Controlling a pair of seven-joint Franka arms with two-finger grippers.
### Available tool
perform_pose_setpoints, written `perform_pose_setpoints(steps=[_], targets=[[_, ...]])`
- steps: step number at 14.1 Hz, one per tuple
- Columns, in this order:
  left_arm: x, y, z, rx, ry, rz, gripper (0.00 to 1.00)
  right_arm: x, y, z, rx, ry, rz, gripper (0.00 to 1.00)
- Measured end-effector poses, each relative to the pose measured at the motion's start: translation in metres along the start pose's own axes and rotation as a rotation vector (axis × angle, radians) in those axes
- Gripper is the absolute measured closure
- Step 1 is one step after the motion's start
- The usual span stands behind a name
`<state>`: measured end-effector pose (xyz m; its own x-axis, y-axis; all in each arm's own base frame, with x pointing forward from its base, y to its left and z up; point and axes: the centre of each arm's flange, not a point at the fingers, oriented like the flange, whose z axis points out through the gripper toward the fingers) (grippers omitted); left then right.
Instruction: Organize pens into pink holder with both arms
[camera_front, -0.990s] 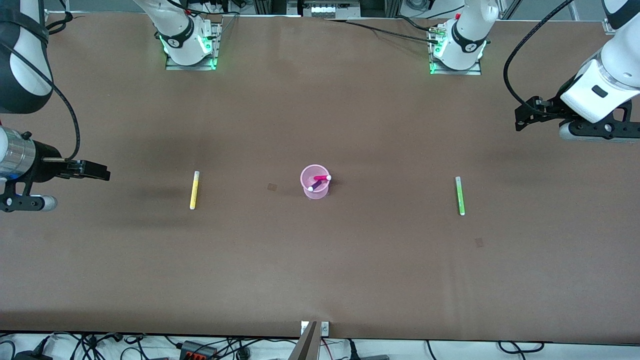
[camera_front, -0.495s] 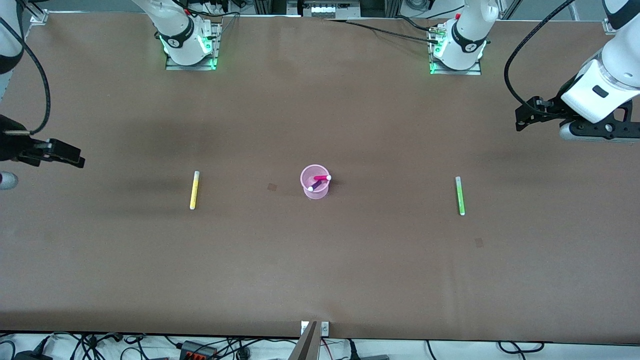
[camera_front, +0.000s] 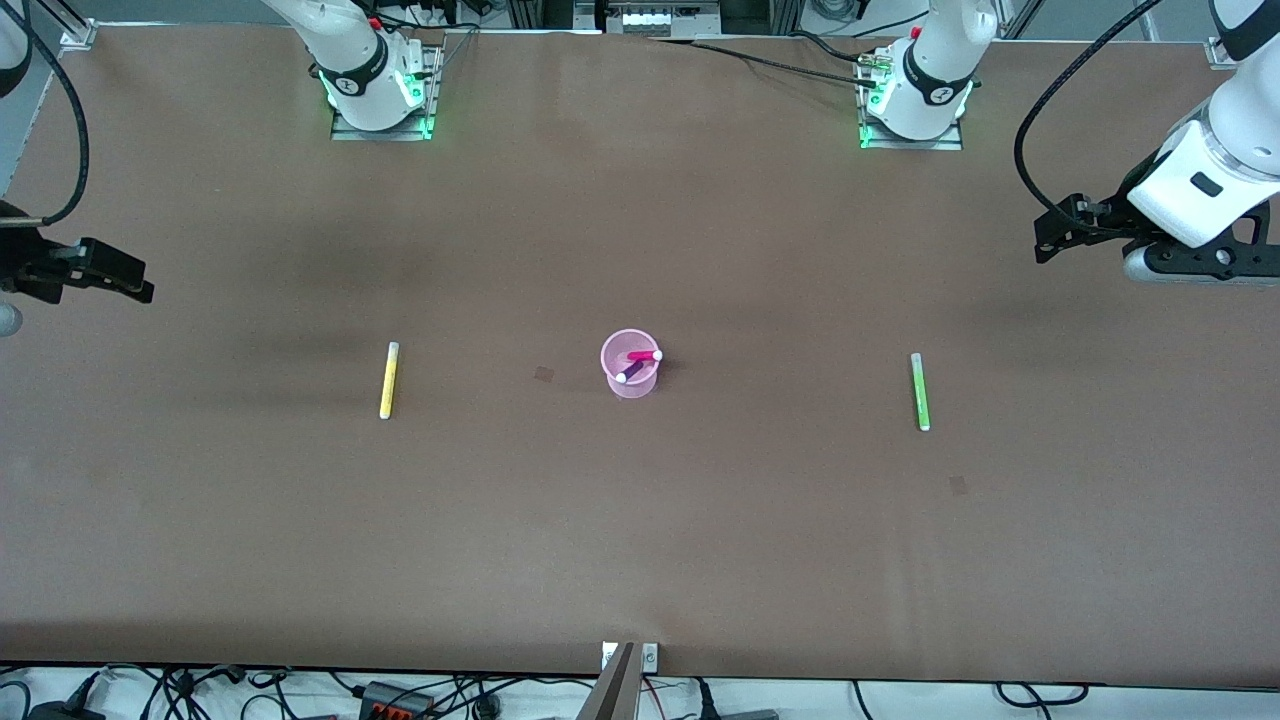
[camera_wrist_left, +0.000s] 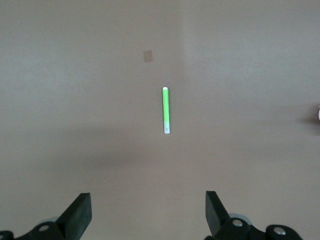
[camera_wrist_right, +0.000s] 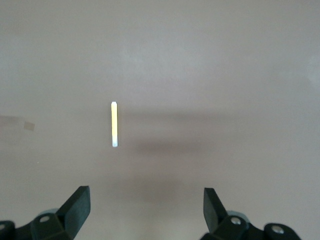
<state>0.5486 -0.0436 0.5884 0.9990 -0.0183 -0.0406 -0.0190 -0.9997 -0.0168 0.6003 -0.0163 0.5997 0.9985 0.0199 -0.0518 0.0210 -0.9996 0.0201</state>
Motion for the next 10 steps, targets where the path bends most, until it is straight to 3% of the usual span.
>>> perform_pose_setpoints(steps=[10], targets=[[0.0,-0.003,0.001,-0.005,-0.006,-0.007,0.0,-0.061,0.001,0.019,0.009,0.028,0.003,0.0]])
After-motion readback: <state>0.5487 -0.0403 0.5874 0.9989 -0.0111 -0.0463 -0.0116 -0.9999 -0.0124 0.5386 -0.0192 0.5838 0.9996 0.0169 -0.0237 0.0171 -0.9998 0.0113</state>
